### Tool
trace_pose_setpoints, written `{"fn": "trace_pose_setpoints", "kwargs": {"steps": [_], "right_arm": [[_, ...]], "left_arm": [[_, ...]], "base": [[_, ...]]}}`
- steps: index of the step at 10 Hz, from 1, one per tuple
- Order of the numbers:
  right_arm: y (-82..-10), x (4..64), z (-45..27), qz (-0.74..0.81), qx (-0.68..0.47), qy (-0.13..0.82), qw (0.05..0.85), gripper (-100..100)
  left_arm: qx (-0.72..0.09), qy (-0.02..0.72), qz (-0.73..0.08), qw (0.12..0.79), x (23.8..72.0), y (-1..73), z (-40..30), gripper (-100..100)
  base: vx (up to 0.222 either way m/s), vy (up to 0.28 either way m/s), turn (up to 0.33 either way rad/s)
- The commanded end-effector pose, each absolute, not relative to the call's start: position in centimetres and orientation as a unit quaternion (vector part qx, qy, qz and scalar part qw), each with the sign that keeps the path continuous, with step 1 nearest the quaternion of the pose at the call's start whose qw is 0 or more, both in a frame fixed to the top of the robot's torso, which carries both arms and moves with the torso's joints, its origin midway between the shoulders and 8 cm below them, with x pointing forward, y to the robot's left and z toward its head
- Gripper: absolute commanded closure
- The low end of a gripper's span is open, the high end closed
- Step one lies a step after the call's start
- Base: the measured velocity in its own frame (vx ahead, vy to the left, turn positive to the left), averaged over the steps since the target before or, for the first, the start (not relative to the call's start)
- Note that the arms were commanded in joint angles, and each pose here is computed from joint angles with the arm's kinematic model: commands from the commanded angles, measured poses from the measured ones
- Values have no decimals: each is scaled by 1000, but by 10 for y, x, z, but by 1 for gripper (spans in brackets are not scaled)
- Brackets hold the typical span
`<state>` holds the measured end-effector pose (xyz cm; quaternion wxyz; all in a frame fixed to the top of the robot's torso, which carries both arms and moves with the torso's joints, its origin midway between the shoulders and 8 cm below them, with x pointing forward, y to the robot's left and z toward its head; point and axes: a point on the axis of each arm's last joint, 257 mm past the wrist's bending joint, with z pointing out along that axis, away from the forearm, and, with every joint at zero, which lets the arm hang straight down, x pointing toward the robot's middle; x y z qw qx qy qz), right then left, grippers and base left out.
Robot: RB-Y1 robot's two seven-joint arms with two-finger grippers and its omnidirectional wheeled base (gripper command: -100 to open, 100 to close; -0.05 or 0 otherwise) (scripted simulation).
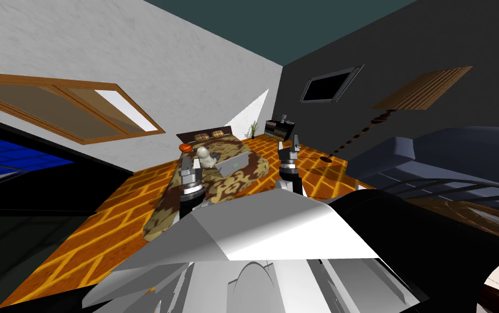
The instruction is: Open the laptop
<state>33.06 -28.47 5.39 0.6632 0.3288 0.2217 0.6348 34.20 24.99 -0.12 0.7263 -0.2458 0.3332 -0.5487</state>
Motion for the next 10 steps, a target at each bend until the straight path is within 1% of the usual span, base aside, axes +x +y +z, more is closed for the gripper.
{"fn": "trace_pose_setpoints", "kwargs": {"steps": [1, 9, 10], "right_arm": [[-285, 331, 54, 635, 329, 222, 663, 0], [-285, 331, 54, 635, 329, 222, 663, 0], [-285, 331, 54, 635, 329, 222, 663, 0]], "left_arm": [[-246, 333, -549, 726, 342, 250, -1, 0], [-246, 333, -549, 726, 342, 250, -1, 0], [-238, 355, -535, 729, 348, 254, -9, -100]], "base": [[0, 0, 0], [0, 0, 0], [-18, -8, -74]]}}
